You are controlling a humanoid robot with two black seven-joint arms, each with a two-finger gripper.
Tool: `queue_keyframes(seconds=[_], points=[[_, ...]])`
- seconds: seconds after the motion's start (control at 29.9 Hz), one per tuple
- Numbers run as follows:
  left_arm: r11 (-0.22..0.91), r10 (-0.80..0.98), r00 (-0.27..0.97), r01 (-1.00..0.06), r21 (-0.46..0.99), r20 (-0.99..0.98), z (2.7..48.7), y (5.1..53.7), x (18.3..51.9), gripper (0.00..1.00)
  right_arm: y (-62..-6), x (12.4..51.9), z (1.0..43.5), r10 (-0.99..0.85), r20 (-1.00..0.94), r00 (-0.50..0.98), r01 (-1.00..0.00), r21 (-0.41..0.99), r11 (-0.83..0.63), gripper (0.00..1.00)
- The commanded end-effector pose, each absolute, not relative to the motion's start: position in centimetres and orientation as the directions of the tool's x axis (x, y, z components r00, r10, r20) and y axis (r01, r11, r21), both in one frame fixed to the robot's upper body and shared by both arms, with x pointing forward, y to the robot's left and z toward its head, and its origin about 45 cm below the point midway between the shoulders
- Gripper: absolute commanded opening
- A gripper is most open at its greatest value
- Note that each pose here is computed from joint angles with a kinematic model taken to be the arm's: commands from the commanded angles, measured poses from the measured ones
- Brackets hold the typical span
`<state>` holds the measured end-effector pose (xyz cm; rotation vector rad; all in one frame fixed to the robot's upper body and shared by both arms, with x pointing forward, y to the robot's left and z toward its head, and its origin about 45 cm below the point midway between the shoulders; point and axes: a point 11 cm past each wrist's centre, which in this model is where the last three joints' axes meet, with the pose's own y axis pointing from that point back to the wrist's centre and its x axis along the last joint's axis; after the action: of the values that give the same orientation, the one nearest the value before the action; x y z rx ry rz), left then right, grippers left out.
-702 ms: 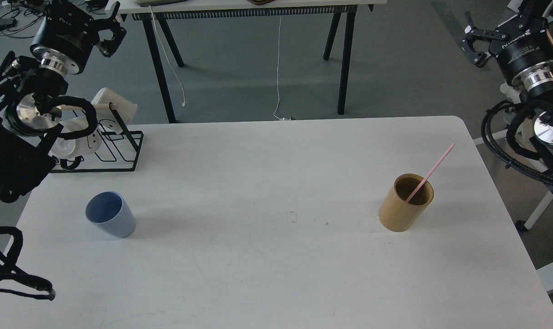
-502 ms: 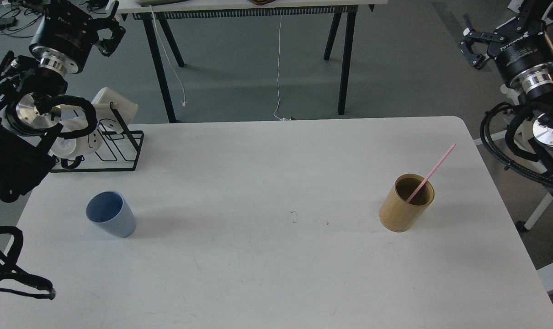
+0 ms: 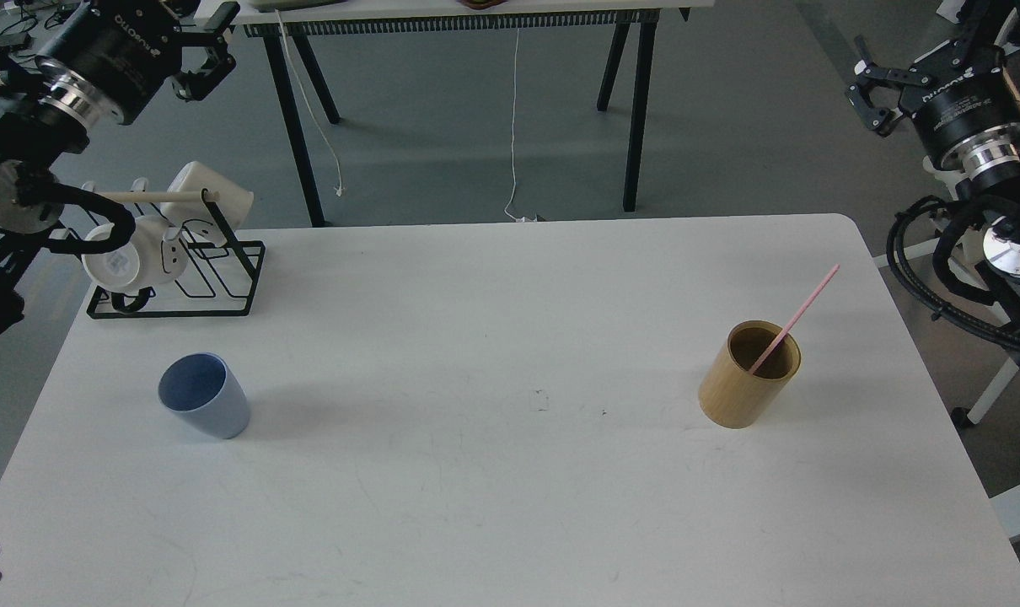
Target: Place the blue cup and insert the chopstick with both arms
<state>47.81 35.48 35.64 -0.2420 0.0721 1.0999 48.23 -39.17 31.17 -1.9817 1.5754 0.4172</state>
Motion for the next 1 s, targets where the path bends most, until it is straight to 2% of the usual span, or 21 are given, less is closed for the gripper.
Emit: queue_keyframes(seconds=[0.0,0.2,0.27,0.37,0.5,0.6,0.74,0.87,0.97], points=[[0.521,0.852,0.515,-0.851,-0.066,0.094,37.8,36.7,45.1,1.00,-40.7,47.9,31.7,-0.802,-0.548,0.239,-0.963,-0.238,-0.124,1.00],[0.617,0.652,0.645,-0.757,0.215,0.397,35.4,36.8,39.0,0.98,-41.2,47.9,31.6,-0.808,-0.543,0.228,-0.966,-0.232,-0.116,1.00],[0.618,0.597,0.676,-0.731,0.289,0.433,33.9,37.0,37.5,0.97,-41.1,47.9,31.6,-0.809,-0.542,0.229,-0.965,-0.233,-0.117,1.00],[0.599,0.507,0.712,-0.697,0.395,0.486,31.7,37.6,35.8,0.95,-41.1,47.9,31.7,-0.809,-0.541,0.230,-0.965,-0.235,-0.118,1.00],[0.573,0.362,0.734,-0.661,0.484,0.574,31.4,38.6,33.9,0.93,-41.0,47.9,31.7,-0.808,-0.542,0.231,-0.965,-0.236,-0.118,1.00],[0.517,0.303,0.758,-0.640,0.569,0.578,29.8,40.3,32.4,0.93,-41.1,47.9,31.7,-0.809,-0.542,0.229,-0.965,-0.235,-0.116,1.00],[0.439,0.118,0.798,-0.576,0.690,0.591,27.2,41.9,31.0,0.92,-41.1,47.9,31.7,-0.809,-0.542,0.229,-0.965,-0.236,-0.115,1.00],[0.441,0.007,0.765,-0.581,0.684,0.644,24.3,42.1,29.5,0.91,-41.1,47.9,31.7,-0.809,-0.541,0.230,-0.965,-0.237,-0.116,1.00],[0.386,-0.063,0.764,-0.575,0.722,0.642,21.6,43.6,28.4,0.91,-41.1,47.9,31.7,-0.809,-0.540,0.230,-0.965,-0.237,-0.117,1.00]])
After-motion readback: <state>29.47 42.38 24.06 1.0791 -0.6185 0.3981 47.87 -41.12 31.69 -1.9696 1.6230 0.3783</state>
